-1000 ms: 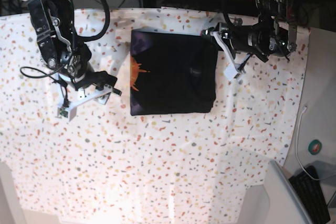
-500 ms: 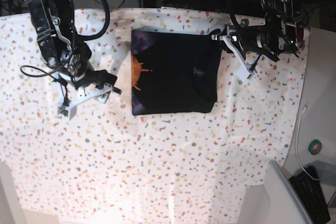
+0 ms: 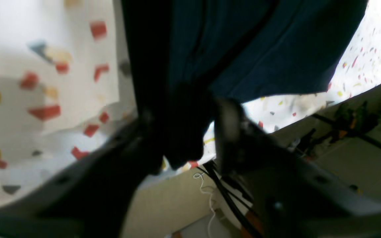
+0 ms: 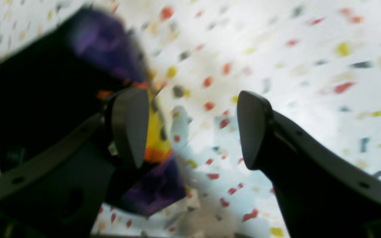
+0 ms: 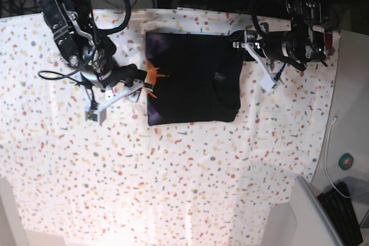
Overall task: Layout the t-shirt on the table in an organized manner, then fold the t-shirt properly
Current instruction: 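Pull the folded stack's edge with the left gripper to square it, then press the stack's edge with the left gripper while the right gripper holds the print edge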
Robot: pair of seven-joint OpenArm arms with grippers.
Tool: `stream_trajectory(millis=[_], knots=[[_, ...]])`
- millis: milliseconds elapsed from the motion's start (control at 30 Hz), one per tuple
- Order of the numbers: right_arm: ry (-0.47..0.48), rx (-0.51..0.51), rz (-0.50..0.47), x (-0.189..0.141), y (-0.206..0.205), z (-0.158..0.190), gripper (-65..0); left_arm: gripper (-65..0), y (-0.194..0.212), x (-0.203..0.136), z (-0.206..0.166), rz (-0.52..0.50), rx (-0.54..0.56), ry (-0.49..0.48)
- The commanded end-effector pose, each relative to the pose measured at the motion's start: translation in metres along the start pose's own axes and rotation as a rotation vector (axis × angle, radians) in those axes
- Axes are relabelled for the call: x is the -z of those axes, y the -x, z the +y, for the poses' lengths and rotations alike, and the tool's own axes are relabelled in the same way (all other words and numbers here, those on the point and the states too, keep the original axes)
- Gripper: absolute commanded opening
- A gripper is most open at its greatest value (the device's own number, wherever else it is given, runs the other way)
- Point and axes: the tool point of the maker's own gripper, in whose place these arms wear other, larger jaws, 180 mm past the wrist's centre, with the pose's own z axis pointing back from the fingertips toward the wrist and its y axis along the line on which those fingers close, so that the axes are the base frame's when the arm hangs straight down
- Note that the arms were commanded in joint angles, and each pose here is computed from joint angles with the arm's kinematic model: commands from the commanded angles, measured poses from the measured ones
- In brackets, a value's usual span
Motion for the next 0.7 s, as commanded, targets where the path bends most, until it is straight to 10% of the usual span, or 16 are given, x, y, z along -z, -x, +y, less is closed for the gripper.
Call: stream_trajectory(millis=[0,267,667], knots=[[-0.017,-0.020,-0.074,-0.004,-0.018,0.006,-25.8,-34.7,-0.008,-0.007,0.002,-0.024,0.014,-0.008],[-0.030,-0.045,-0.095,-0.003,-0.019,0.014,-25.7,-26.3,-0.025,-0.051,0.037,-0.157,-0.045,-0.103],[-0.007,-0.053,-0.082,0.006,-0.020,0.009,-25.7,-10.7,-0.052,-0.059,-0.003,-0.217,0.114,-0.082]])
